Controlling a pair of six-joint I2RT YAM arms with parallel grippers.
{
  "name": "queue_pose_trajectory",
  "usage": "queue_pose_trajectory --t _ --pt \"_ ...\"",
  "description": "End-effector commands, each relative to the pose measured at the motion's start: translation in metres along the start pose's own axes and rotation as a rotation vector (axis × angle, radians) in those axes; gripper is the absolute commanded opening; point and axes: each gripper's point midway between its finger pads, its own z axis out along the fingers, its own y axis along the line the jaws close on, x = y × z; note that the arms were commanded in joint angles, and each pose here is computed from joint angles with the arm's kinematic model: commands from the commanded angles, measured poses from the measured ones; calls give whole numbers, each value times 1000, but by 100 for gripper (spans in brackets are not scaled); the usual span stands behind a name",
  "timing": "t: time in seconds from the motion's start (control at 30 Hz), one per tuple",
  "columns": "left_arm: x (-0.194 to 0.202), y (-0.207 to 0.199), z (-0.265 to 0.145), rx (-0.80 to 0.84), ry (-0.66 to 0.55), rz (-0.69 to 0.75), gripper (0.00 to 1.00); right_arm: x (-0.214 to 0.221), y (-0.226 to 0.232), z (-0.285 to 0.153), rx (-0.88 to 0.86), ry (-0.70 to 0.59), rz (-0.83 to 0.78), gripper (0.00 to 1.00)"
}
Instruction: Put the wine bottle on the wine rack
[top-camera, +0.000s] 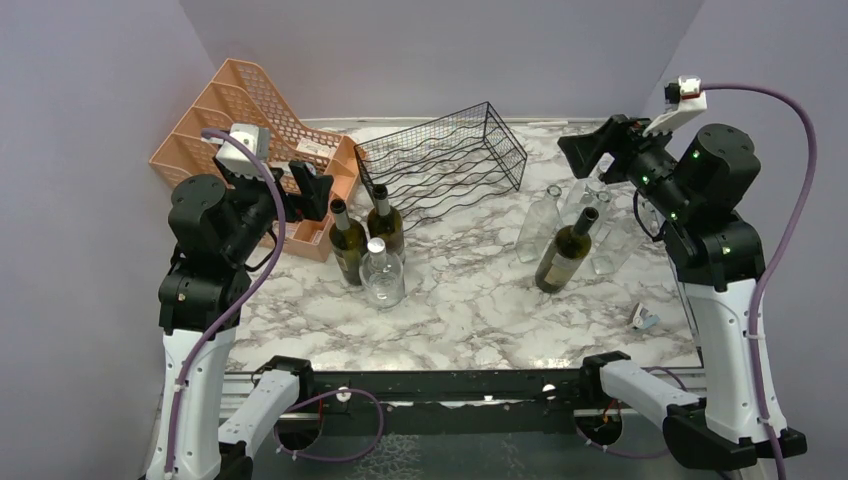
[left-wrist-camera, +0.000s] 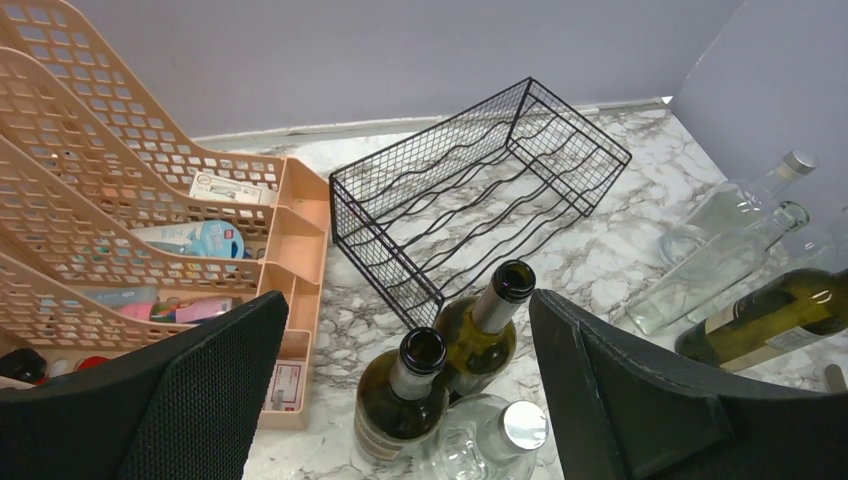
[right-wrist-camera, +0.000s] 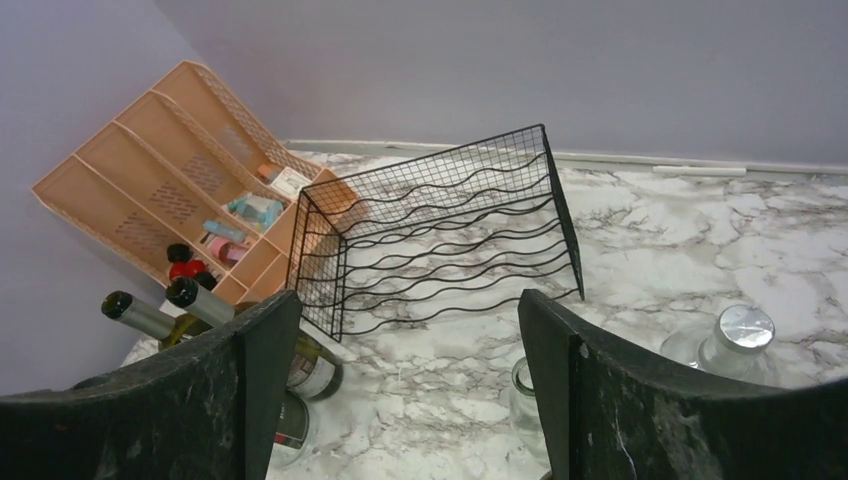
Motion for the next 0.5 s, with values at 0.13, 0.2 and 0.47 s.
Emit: queue_pose_trajectory --t 0.13,0.2,0.47 --pt "-11 -9 1 37 -51 -59 99 -8 16 20 -122 -43 -2 86" --pt "-11 -10 1 32 -71 -100 99 -3 20 28 -157 -24 6 86" --pt "-9 -21 7 127 -111 23 99 1 44 48 -334 25 14 84"
